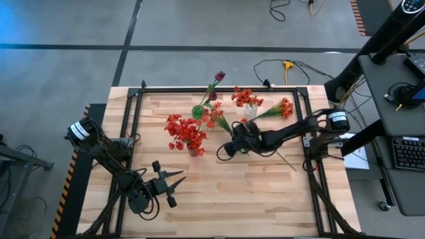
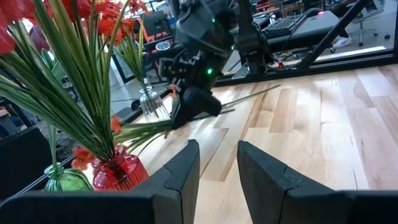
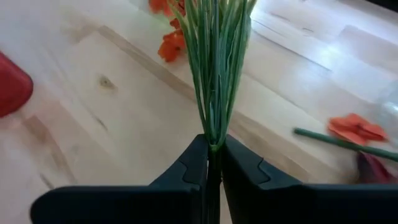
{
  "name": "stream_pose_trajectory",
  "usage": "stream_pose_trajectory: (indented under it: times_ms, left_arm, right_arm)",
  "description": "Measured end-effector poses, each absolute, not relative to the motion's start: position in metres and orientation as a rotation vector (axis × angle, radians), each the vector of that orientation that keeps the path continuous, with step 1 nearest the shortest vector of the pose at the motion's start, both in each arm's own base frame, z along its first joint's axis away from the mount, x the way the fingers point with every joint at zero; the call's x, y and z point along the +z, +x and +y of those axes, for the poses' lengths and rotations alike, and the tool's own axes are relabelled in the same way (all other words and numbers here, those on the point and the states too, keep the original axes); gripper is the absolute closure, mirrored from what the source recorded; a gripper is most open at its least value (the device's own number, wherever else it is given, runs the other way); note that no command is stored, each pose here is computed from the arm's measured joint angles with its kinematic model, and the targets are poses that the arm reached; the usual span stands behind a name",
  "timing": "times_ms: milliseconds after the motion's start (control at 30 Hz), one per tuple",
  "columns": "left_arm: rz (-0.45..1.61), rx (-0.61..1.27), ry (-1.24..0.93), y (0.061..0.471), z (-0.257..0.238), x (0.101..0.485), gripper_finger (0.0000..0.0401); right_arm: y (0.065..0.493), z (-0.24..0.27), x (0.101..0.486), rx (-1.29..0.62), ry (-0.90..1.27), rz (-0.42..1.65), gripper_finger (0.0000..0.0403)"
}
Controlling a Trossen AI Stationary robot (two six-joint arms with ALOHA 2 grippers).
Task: Sort flowers into vase by color
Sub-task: Put the left orange flowers into the transparent vase
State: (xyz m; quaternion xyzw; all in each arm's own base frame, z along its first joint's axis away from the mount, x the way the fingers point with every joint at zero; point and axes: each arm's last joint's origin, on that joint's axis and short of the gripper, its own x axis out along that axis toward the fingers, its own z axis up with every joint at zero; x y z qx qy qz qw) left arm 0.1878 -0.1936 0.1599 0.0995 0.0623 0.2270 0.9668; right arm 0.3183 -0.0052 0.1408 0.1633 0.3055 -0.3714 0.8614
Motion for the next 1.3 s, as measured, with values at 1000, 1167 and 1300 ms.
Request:
stream_pose_trajectory:
  times_ms: [1000,1167,1300]
  left_arm:
    - [0.093,0.415,0.313,0.216,-0.23,0.229,0.0228]
    - [0.074,0.292,0.316,0.22,-0.237,0.239,0.022]
    - [0.064,0.272,0.316,0.221,-0.239,0.245,0.022]
  right_arm:
    - [0.219,0.064,0.262,-0.429,0.292,0.583,0.0374]
    - [0.208,0.077,0.27,-0.435,0.243,0.51,0.0374]
    - [0.198,0.086,0.279,-0.438,0.219,0.432,0.0374]
